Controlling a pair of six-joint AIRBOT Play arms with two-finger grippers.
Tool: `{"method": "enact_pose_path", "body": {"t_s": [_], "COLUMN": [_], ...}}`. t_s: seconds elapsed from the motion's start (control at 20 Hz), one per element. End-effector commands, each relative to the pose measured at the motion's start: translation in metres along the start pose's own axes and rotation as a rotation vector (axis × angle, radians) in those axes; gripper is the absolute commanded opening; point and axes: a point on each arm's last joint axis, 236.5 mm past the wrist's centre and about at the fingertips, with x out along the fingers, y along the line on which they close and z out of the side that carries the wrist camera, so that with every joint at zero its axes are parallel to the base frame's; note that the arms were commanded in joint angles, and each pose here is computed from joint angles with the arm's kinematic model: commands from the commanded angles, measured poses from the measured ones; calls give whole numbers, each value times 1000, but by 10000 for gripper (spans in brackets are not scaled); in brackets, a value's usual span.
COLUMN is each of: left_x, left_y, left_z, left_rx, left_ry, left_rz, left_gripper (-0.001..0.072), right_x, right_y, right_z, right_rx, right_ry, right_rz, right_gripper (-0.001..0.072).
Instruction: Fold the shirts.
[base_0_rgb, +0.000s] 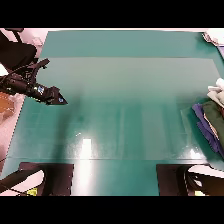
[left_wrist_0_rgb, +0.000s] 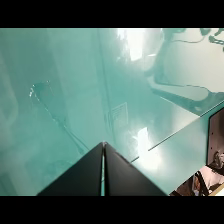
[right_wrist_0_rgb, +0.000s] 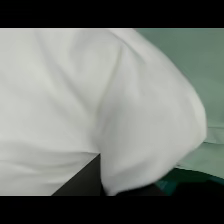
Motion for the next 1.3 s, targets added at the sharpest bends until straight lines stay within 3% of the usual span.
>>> {"method": "enact_pose_path", "body": {"t_s": [0.0,0.25,0.3,0.4,0.45,0.6,0.75,0.85,0.9,0.95,1.0,1.1,1.25], "left_x": [0,-1,-1,-1,-1,-1,0,-1,-1,-4,-9,-27,-59], "left_y": [0,-2,-2,-2,-2,-1,-1,-4,-11,-23,-36,-63,-89], "left_z": [-1,-7,-7,-6,-6,-4,-1,2,4,7,12,28,40], "left_rx": [0,1,1,1,1,9,31,34,33,57,101,166,230], "left_ry": [3,29,30,26,24,16,5,-9,-20,-42,-76,-195,-336], "left_rz": [-1,-7,-7,-7,-6,-4,-4,-14,-44,-85,-127,-183,-181], "left_gripper": [22,22,23,22,23,22,23,22,22,22,21,20,21], "right_x": [27,39,36,25,16,-32,-109,-162,-186,-206,-220,-235,-204], "right_y": [-24,-32,-31,-28,-26,-13,10,57,91,128,157,201,239], "right_z": [-22,-32,-31,-27,-23,2,31,33,19,-4,-30,-84,-190], "right_rx": [8,14,13,10,8,5,-16,-123,-231,-350,-464,-597,-904], "right_ry": [82,108,103,76,56,-107,-367,-510,-536,-540,-536,-484,-257], "right_rz": [-70,-90,-88,-79,-73,-23,83,281,424,580,709,902,973], "right_gripper": [26,43,188,671,714,715,715,708,666,416,51,24,25]}}
